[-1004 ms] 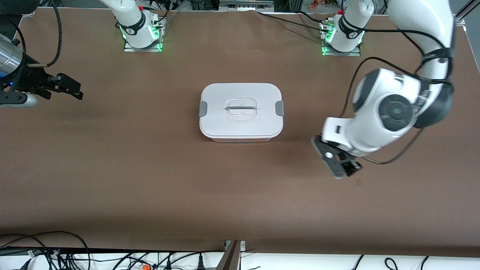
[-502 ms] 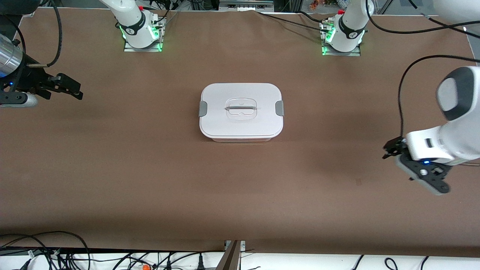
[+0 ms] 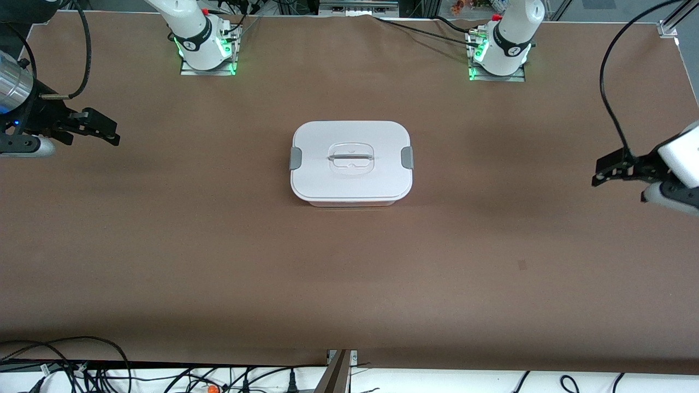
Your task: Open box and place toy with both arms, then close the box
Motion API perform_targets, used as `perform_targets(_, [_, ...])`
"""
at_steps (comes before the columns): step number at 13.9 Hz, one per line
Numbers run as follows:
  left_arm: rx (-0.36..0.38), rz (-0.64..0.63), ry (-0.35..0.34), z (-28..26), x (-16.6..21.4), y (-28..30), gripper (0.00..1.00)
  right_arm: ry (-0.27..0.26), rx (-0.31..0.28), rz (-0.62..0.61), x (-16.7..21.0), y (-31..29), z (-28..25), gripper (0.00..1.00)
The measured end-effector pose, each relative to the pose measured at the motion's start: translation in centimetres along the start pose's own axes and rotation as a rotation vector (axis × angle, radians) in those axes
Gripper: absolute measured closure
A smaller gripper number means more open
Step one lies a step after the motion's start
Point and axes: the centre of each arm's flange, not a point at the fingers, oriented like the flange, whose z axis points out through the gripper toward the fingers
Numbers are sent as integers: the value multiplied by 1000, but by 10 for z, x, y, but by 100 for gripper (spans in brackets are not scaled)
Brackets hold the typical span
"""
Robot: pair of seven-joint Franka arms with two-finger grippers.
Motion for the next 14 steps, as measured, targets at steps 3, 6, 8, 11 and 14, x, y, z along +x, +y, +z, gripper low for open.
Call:
perform_targets(3, [44,-11,-1,-17,-26,-17,0,0,0,0,0,0,0,0])
perform_targets(6, [65,-16,-22,-13,-31,-17,0,0,0,0,0,0,0,0])
perform_targets(8, [55,-88,-56,-12,-39,-14,0,0,-1,0,0,0,0,0])
perform_targets(11, [42,-191,-111,-11,-53,-5,0,0,-4,0,0,1,0,0])
perform_targets(14, [36,-205,-150,8,-52,-3,0,0,-5,0,0,1,0,0])
